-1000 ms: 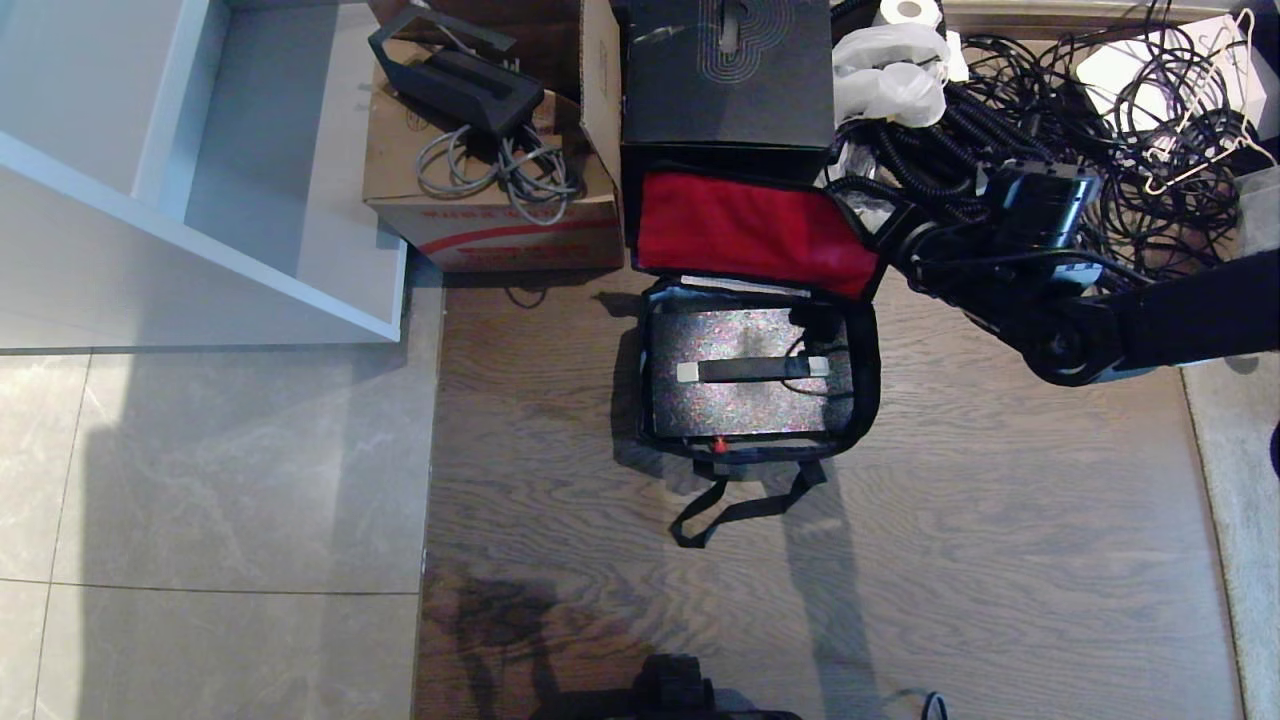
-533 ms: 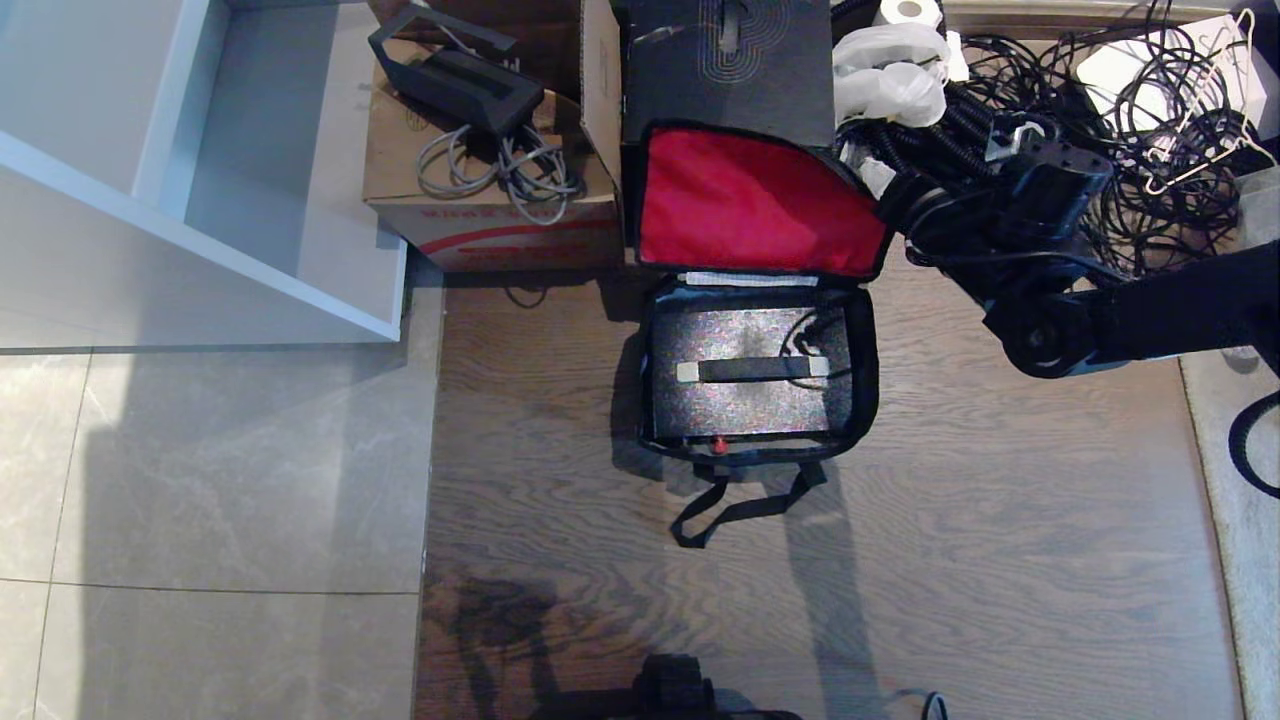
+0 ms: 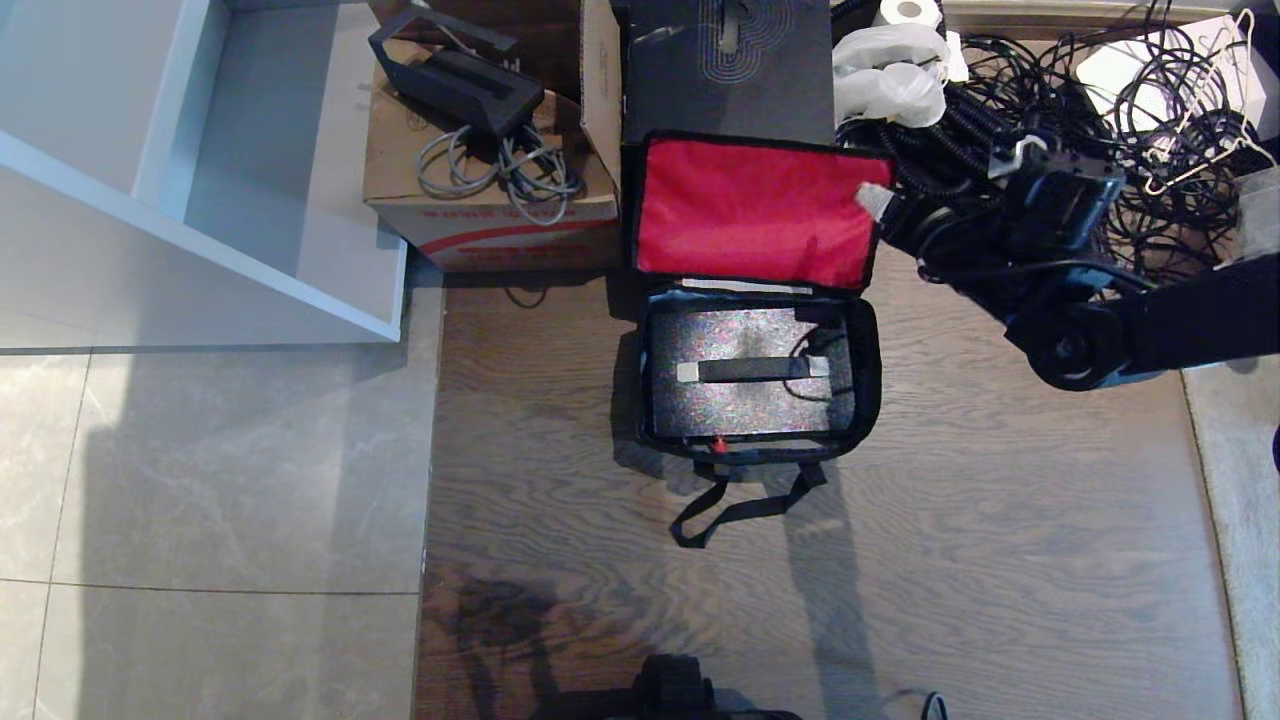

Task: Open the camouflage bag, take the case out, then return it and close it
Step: Grip the handle

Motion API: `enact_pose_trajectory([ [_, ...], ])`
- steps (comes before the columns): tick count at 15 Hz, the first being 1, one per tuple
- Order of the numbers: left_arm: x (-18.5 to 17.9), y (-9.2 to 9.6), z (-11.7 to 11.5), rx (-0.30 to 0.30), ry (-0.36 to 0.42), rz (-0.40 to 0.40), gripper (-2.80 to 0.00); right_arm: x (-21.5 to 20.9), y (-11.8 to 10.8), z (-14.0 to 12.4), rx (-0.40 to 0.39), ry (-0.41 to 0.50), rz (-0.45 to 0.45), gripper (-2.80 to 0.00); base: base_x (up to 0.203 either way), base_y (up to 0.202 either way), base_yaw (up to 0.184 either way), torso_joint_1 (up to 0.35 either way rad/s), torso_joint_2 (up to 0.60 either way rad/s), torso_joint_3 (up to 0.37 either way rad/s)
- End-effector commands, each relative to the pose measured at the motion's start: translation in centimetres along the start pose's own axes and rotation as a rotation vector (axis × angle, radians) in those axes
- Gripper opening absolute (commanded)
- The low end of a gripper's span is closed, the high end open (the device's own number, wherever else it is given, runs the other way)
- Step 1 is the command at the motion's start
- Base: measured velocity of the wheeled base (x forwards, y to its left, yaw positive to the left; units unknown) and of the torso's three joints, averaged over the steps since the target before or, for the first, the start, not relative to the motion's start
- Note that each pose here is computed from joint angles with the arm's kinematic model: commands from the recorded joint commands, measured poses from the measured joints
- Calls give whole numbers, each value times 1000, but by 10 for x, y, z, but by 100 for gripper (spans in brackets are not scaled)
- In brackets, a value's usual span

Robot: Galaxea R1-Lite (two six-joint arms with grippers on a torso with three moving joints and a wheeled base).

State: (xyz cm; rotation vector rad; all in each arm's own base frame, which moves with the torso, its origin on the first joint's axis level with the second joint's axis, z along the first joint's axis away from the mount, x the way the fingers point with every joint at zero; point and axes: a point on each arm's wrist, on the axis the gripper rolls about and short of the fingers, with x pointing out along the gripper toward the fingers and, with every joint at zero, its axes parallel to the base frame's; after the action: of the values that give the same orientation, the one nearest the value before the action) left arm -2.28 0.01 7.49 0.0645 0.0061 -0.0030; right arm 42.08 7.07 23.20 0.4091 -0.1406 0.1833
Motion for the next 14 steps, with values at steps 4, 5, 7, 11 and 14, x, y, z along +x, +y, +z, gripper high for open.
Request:
enact_pose_trajectory([
  [4,0,0,0,0,0,0,-280,-30,-24,-58,-42,251,-67,-280,0,0,0,0,0,0],
  [5,0,0,0,0,0,0,-280,-34,-28,-62,-53,283,-85,-280,0,0,0,0,0,0],
  [7,0,0,0,1,0,0,-280,-45,-36,-75,-72,372,-120,-280,0,0,0,0,0,0],
  [11,0,0,0,0,0,0,-280,-70,-45,-100,-109,561,-181,-280,0,0,0,0,0,0],
  [14,0,0,0,1,0,0,-280,-77,-42,-107,-117,599,-179,-280,0,0,0,0,0,0],
])
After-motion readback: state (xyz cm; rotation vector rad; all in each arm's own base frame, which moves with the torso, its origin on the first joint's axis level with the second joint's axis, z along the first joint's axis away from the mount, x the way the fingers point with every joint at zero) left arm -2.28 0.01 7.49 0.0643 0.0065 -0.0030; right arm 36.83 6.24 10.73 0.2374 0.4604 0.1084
